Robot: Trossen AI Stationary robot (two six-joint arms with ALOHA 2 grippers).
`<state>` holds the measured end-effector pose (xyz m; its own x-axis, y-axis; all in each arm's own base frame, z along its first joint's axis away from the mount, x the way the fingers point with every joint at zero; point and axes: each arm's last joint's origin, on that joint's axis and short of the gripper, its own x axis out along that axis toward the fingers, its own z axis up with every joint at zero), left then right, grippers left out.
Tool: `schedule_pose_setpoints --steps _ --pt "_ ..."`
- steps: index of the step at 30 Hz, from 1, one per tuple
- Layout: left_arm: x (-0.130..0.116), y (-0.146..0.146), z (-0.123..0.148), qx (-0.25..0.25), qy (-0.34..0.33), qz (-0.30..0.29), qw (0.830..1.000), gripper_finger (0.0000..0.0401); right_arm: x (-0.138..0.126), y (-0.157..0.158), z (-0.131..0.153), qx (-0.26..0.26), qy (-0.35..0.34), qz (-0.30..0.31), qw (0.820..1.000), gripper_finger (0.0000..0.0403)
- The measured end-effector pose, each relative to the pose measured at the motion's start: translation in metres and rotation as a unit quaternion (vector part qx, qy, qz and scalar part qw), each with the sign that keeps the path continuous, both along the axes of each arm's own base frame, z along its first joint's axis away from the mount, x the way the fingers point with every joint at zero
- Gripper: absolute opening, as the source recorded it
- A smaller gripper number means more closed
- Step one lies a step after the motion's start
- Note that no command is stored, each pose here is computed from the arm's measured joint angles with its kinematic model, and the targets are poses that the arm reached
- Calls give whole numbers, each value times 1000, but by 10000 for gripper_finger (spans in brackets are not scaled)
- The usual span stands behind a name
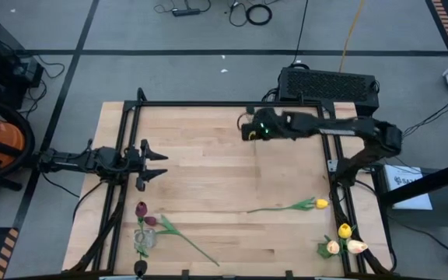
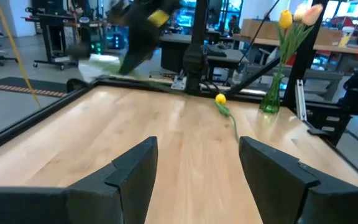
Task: Sort flowers into vase by color
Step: Put the black tulip into the transparent vase
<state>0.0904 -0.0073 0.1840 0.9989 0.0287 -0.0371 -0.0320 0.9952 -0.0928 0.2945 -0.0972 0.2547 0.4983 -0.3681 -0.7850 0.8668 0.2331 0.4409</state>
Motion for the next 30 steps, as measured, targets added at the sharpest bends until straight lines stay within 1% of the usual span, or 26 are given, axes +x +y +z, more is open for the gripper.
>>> schedule_pose_setpoints --steps 2,4,7,9,13,18,21,24,27,30 --pt "0 0 2 -8 -8 -3 1000 232 -1 20 22 -23 -37 9 999 2" --pt "0 -1 5 -37 -25 -8 999 232 -3 38 39 -43 -66 11 997 2" --pt "0 -1 10 -78 -53 -10 996 232 -4 72 54 -60 -96 35 993 1" --pt "-1 0 15 -100 -77 -13 992 232 -1 96 61 -81 -117 55 988 1" --pt "-2 0 33 -106 -83 -14 991 232 3 135 72 -143 -169 68 973 1" --pt "6 -1 70 -97 -73 -13 993 232 0 171 85 -214 -218 70 950 0" --pt "20 -3 95 -95 -55 -14 994 232 -2 185 93 -263 -230 88 933 0" --pt "42 -8 115 -92 -28 -34 995 232 -1 196 103 -308 -242 122 912 0" --pt "67 -13 129 -91 2 -59 994 232 -1 203 112 -352 -250 150 889 0" --pt "90 -19 140 -90 13 -67 994 232 -3 210 120 -375 -269 173 870 0"
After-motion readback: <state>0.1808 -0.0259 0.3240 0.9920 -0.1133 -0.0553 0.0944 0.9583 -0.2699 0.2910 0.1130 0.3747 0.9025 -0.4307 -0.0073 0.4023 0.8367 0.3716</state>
